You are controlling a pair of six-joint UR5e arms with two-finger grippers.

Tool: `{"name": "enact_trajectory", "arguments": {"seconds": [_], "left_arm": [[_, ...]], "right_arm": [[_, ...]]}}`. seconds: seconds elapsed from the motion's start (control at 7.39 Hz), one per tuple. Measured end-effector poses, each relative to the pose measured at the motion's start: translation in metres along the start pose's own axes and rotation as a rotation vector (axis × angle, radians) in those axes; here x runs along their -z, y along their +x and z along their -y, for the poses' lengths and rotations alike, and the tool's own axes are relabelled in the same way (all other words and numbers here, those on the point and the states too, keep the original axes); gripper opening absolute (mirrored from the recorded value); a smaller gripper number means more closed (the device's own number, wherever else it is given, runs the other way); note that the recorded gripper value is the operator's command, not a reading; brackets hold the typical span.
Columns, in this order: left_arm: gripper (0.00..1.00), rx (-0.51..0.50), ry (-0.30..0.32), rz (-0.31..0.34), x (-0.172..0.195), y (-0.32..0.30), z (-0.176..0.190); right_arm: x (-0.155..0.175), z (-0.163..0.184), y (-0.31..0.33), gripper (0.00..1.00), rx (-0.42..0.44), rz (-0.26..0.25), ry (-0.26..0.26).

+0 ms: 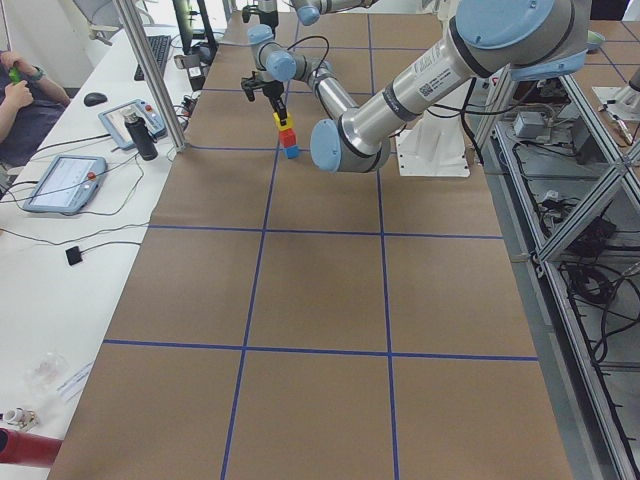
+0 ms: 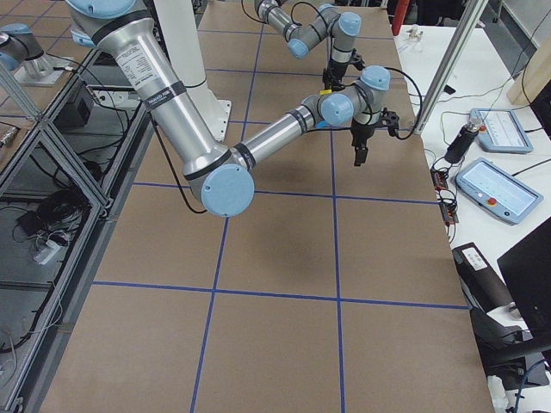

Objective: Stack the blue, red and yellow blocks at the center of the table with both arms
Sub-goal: 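Carry the yellow cube with the left gripper above the red cube, then set the yellow cube onto the red cube and open the left gripper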

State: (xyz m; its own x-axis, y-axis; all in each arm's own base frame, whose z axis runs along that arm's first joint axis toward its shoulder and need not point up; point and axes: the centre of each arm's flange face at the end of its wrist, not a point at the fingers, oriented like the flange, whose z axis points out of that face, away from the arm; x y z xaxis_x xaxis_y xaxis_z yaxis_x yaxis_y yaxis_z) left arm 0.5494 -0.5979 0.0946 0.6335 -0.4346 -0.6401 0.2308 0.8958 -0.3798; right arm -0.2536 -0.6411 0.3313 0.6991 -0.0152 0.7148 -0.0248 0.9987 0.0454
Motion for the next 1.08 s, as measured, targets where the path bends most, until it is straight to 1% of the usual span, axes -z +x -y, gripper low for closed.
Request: {"name": "enact_trajectory", "arguments": {"seconds": [0.41, 0.54, 0.68, 0.81, 0.95, 1.08], "left_arm": [[0.00, 0.010, -0.003, 0.010, -0.0097, -0.0070, 0.0004], [0.02, 0.016, -0.003, 0.008, -0.0094, -0.0074, -0.0001], [0.19, 0.027, -0.002, -0.001, -0.0081, -0.0071, -0.0010], [0.26, 0.036, -0.001, -0.009, -0.0073, -0.0069, -0.0015], [0.28, 0.041, 0.006, -0.012, -0.0075, -0.0074, -0.0009], [0.41, 0.044, 0.019, -0.012, -0.0083, -0.0082, 0.0009]], "right_arm": [[0.0001, 0.0001, 0.0002, 0.99, 0.000, 0.000, 0.000], [-0.0001, -0.0001, -0.0001, 0.99, 0.000, 0.000, 0.000], [-0.0003, -0.0002, -0.0003, 0.99, 0.000, 0.000, -0.001], [-0.0003, -0.0002, -0.0003, 0.99, 0.000, 0.000, 0.000], [-0.0004, -0.0002, -0.0003, 0.99, 0.000, -0.001, 0.000], [-0.0003, -0.0001, -0.0002, 0.99, 0.000, -0.001, 0.000]]}}
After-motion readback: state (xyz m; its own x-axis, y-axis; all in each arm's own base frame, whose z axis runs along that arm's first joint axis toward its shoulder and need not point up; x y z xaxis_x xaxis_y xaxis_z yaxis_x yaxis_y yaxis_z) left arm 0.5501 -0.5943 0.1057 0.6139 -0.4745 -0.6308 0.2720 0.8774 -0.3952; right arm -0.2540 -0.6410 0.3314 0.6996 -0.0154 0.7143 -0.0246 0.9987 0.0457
